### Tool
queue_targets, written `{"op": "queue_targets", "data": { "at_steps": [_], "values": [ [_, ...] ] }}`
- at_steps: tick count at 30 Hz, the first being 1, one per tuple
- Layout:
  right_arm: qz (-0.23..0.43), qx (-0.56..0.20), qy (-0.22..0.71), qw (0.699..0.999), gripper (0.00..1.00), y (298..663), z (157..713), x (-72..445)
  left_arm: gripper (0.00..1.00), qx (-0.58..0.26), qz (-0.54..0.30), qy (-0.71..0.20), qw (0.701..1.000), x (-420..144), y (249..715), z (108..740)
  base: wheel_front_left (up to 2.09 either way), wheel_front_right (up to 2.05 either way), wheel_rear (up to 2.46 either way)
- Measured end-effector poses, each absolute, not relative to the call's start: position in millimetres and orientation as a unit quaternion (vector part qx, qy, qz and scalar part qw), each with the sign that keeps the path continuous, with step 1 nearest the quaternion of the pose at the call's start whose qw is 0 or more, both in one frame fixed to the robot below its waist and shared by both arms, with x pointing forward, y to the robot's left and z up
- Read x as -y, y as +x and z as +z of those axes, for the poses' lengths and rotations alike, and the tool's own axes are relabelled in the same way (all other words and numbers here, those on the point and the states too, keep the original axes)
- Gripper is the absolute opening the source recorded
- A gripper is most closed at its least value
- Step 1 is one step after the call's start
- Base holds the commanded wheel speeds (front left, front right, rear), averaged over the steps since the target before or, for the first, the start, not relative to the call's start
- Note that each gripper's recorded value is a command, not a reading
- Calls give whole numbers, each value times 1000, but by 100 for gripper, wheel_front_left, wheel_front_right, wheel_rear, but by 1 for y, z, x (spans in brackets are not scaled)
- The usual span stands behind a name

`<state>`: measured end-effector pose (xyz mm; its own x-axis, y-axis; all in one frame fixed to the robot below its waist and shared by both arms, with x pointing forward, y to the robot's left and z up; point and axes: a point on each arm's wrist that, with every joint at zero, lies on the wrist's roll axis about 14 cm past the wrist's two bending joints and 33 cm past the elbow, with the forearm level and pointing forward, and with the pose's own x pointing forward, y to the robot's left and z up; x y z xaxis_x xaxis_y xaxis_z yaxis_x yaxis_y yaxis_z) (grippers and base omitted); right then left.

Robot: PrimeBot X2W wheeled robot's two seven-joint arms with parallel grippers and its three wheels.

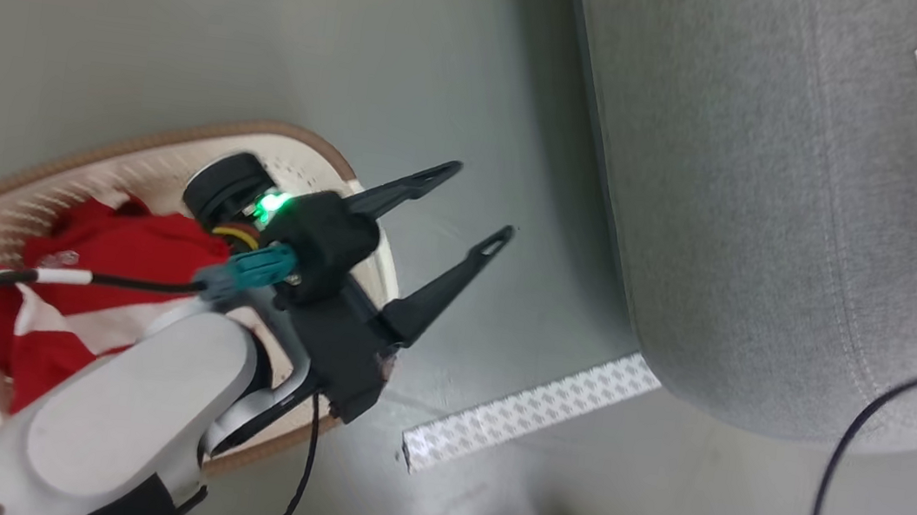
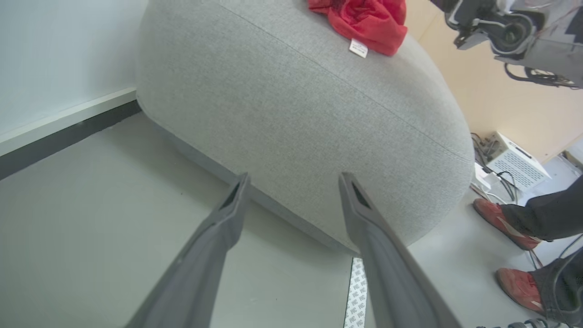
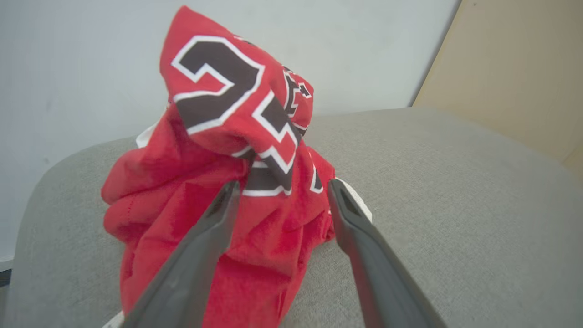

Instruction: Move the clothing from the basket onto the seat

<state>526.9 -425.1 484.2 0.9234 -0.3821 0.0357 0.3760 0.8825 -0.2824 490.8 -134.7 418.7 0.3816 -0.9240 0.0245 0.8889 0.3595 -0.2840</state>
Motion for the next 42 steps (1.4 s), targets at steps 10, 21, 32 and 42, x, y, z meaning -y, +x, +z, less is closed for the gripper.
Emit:
{"op": "queue_targets", "data": {
  "at_steps": [10,21,32,42],
  "values": [
    [-115,-34,-120,985,100,496,464,357,100,-57,-429,-140,891,83,503,430,0,0,0],
    [29,-31,-84,996,100,499,469,250,100,-64,-281,-150,946,6,498,448,0,0,0],
    [186,-11,-42,981,100,483,487,123,100,-6,-120,-134,984,-96,485,491,0,0,0],
    [219,50,0,974,100,455,533,86,100,67,-9,-105,992,-174,435,535,0,0,0]
  ]
}}
